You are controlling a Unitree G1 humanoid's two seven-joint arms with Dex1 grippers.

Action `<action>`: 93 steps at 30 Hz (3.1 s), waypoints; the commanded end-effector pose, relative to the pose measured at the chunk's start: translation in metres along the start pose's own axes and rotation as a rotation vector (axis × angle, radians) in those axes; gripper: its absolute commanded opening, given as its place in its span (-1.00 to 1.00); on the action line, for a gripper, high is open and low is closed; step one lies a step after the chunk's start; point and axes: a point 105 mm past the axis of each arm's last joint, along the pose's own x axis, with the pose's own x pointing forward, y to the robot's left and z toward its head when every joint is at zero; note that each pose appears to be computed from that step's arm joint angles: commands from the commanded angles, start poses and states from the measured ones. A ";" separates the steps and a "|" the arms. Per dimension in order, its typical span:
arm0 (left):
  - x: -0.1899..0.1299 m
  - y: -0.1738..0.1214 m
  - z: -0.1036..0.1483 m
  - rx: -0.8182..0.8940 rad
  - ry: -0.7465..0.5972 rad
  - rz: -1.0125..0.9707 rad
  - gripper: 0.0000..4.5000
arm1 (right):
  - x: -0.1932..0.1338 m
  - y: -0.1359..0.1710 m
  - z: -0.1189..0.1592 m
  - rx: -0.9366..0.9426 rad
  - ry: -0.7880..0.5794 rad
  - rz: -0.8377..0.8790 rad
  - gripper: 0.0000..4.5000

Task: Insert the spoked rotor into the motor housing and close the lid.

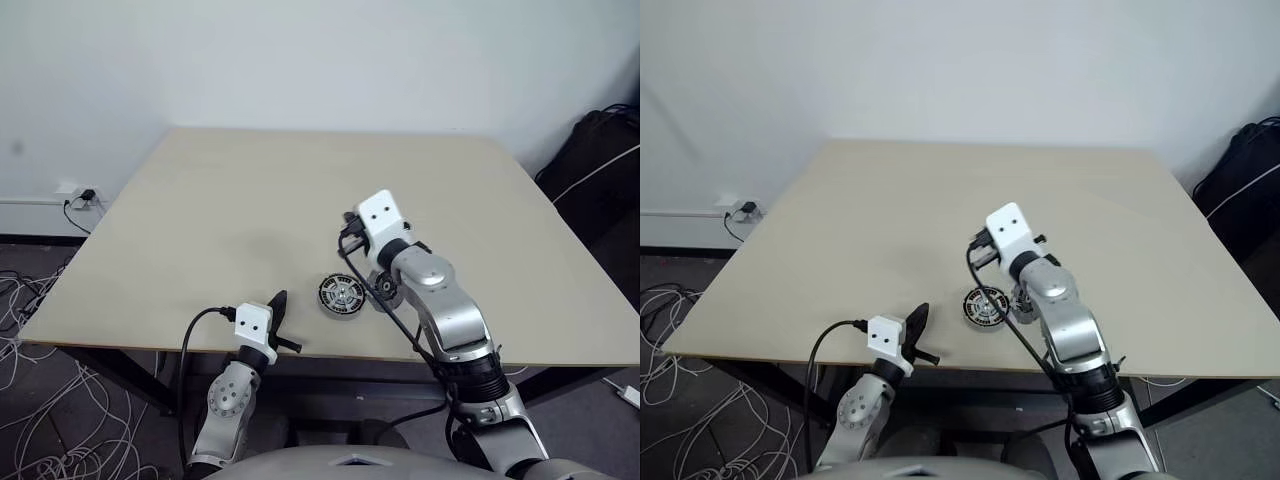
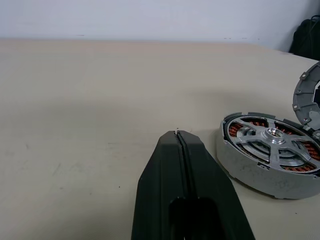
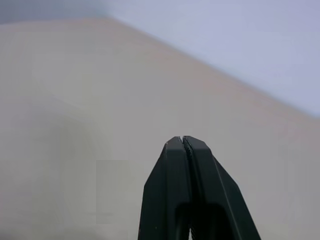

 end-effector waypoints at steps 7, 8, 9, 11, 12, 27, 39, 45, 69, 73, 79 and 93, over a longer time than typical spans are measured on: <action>0.001 -0.003 0.009 0.038 -0.030 -0.045 -1.00 | -0.051 -0.081 -0.041 -0.085 0.111 -0.442 -0.99; 0.001 -0.004 0.009 0.048 -0.029 -0.055 -1.00 | -0.058 -0.081 -0.049 -0.078 0.136 -0.456 -0.99; 0.001 -0.004 0.009 0.058 -0.027 -0.064 -1.00 | -0.064 -0.079 -0.057 -0.077 0.162 -0.461 -0.99; 0.002 -0.005 0.009 0.077 -0.026 -0.085 -1.00 | -0.075 -0.072 -0.075 -0.088 0.218 -0.451 -0.99; 0.002 -0.005 0.009 0.083 -0.026 -0.092 -1.00 | -0.079 -0.068 -0.081 -0.085 0.240 -0.442 -0.99; 0.000 -0.010 0.003 0.109 -0.006 -0.219 -1.00 | -0.085 0.049 -0.072 0.266 0.204 0.251 -0.99; -0.003 -0.011 0.004 0.083 -0.018 -0.196 -1.00 | -0.055 0.065 -0.077 0.304 0.188 0.290 -0.99; -0.006 -0.009 0.009 0.081 -0.024 -0.180 -1.00 | -0.064 0.067 -0.066 0.326 0.113 0.402 -0.99; -0.004 -0.004 0.004 0.071 -0.007 -0.165 -1.00 | -0.039 0.025 -0.072 0.349 0.069 0.091 -0.99; -0.005 -0.003 0.004 0.069 -0.007 -0.156 -1.00 | -0.035 0.032 -0.074 0.358 0.078 0.126 -0.99; -0.005 -0.003 0.003 0.068 -0.008 -0.152 -1.00 | -0.032 0.053 -0.084 0.366 0.127 0.206 -0.99; -0.007 0.000 0.004 0.073 -0.011 -0.146 -1.00 | -0.030 0.086 -0.115 0.339 0.260 0.291 -0.99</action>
